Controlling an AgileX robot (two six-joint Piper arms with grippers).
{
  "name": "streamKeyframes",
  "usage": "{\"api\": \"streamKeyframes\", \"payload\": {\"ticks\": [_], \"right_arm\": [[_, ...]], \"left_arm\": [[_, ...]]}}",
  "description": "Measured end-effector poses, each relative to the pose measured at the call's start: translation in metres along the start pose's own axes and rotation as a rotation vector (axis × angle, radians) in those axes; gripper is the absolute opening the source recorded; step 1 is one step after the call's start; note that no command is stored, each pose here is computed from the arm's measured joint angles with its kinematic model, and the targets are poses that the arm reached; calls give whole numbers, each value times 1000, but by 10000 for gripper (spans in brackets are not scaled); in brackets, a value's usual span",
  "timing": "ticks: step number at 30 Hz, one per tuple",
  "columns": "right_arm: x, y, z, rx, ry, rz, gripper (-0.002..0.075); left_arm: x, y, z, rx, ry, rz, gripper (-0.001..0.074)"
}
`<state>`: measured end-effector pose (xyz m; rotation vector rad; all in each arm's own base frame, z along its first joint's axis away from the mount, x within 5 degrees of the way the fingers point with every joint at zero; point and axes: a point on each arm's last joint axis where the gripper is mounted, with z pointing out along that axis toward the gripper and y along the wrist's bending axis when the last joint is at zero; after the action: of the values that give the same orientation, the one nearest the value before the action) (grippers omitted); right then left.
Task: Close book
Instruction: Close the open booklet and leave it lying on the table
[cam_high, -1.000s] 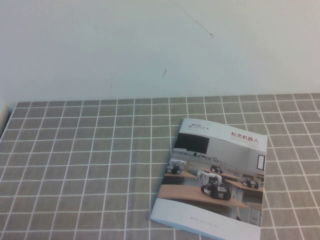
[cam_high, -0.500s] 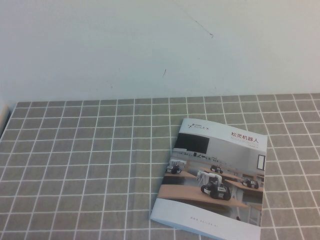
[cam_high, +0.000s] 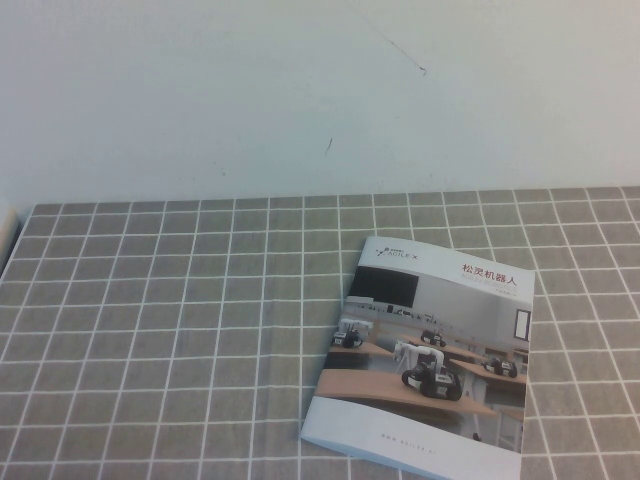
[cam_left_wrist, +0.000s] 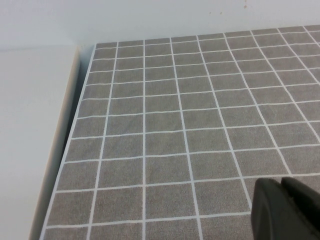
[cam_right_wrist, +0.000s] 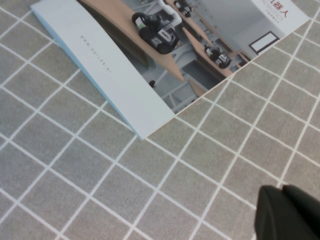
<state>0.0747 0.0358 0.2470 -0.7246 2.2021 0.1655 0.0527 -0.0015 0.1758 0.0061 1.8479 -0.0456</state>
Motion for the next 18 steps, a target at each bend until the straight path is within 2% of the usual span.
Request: {"api": "streamKeyframes", "payload": {"ticks": [7,10,13,18], "right_arm": [[0,0,-1,1,-4,-1,-3],[2,0,-6,28,-35,-66,-3],[6,-1,-15,94,-102,-63,-3],[19,-8,-17,299,-288,37,-3]], "left_arm": [[0,0,0,1,0,-1,-4],[0,0,0,1,0,-2,-4],[0,0,0,1,0,-4,-3],[0,0,0,1,0,-4,-4]]}}
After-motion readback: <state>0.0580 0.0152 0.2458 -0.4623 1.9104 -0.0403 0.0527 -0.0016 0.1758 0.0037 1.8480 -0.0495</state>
